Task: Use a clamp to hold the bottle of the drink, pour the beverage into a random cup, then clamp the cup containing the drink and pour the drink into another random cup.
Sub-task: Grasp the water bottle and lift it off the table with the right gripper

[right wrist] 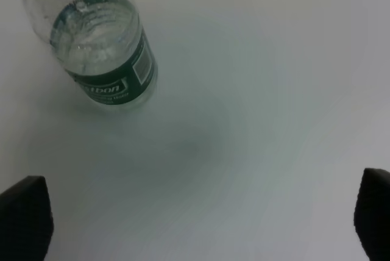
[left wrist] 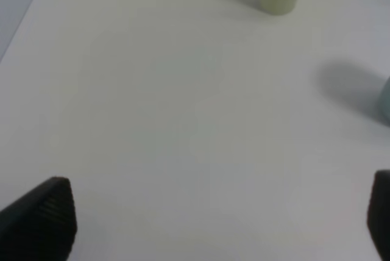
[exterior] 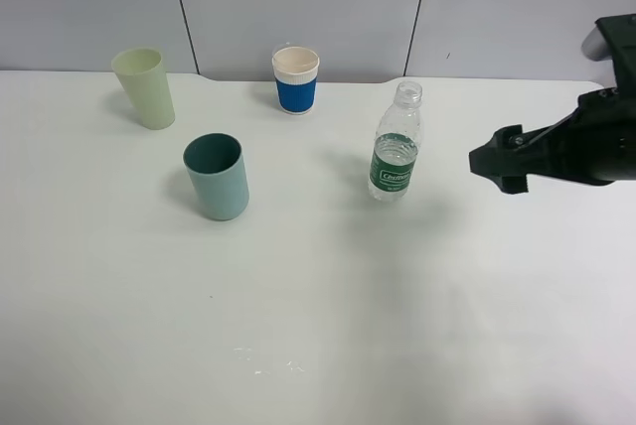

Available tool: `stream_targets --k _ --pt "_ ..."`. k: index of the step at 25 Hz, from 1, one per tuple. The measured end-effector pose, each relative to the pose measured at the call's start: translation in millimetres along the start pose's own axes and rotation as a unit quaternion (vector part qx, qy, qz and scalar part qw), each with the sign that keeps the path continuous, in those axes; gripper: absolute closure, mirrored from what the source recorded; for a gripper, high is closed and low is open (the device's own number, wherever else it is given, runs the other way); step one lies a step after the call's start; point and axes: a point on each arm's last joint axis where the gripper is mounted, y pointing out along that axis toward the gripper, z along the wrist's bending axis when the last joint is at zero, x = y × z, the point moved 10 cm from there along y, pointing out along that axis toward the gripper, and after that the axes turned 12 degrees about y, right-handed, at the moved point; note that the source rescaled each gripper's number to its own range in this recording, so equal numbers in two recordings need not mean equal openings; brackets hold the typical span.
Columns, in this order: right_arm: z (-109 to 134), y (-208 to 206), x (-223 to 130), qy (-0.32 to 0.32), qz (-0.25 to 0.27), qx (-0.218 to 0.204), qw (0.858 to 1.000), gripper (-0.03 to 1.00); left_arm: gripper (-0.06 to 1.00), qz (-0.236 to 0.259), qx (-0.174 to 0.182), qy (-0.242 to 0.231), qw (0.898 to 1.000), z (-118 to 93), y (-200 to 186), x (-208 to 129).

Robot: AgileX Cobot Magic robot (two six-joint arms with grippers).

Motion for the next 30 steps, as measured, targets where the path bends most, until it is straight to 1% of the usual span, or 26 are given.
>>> stream_targets --k 5,9,13,16,21,26,30 --pt "-3 27 -18 -0.001 0.047 -0.009 0.999 -0.03 0.05 0.000 0.000 0.000 1.000 0 0 0" --pt "-6 47 -24 -0.010 0.058 -0.014 0.998 -0.03 0.05 0.000 0.000 0.000 1.000 0 0 0" --pt "-7 66 -24 -0.018 0.049 -0.014 0.999 -0.03 0.05 0.000 0.000 0.000 1.000 0 0 0" --pt "-6 79 -20 -0.031 0.029 -0.008 0.999 -0.03 0.05 0.000 0.000 0.000 1.000 0 0 0" --pt "-4 95 -27 -0.066 0.031 -0.001 0.997 -0.03 0.05 0.000 0.000 0.000 1.000 0 0 0" --pt "0 105 -28 -0.109 0.021 0.015 0.994 -0.03 0.05 0.000 0.000 0.000 1.000 0 0 0" --pt "6 113 -24 -0.118 -0.001 0.030 0.993 -0.03 0.05 0.000 0.000 0.000 1.000 0 0 0"
